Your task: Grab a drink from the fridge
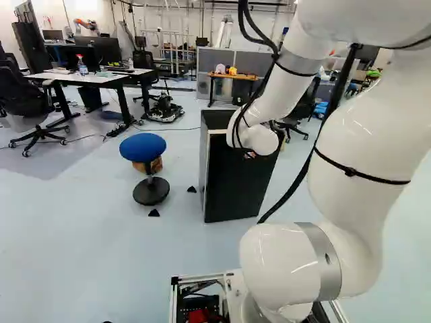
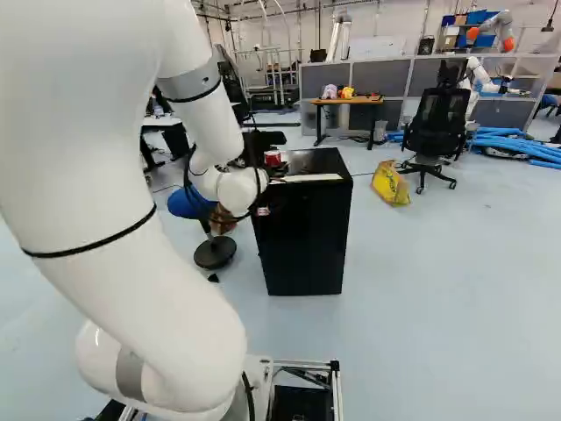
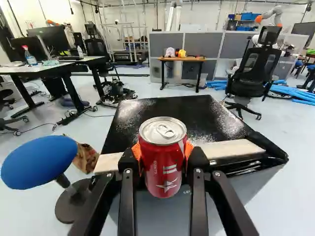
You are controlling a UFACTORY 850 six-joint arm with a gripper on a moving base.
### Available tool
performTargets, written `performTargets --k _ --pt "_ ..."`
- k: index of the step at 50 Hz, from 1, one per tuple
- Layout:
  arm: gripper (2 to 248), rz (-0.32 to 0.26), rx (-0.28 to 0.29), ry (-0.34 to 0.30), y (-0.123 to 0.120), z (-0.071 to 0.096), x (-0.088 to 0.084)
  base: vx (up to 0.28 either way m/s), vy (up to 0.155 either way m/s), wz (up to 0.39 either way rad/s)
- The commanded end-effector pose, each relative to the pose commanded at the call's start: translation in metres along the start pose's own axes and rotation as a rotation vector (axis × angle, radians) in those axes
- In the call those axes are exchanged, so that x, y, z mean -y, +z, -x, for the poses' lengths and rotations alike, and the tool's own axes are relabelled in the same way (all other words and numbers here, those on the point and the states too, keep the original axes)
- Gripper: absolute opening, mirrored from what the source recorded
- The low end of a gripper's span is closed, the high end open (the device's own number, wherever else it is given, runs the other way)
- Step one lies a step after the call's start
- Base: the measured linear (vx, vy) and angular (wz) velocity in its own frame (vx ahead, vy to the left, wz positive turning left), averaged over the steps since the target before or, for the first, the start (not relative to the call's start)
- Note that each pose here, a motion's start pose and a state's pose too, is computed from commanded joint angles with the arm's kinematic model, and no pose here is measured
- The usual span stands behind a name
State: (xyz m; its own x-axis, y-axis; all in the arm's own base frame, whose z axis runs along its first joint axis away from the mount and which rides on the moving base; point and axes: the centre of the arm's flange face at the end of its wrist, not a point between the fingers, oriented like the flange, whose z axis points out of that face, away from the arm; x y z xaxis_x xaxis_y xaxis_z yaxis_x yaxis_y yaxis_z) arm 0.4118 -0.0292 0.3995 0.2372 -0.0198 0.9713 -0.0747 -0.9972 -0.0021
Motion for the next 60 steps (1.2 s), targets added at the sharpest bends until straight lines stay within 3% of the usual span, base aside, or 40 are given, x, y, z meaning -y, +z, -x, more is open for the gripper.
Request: performTargets --k 25,60 --pt "100 -0.038 0.048 -0.011 -0.070 0.030 0.012 0.000 0.000 0.000" --pt "100 -0.067 0.085 -0.021 -0.123 0.061 0.018 0.000 0.000 0.000"
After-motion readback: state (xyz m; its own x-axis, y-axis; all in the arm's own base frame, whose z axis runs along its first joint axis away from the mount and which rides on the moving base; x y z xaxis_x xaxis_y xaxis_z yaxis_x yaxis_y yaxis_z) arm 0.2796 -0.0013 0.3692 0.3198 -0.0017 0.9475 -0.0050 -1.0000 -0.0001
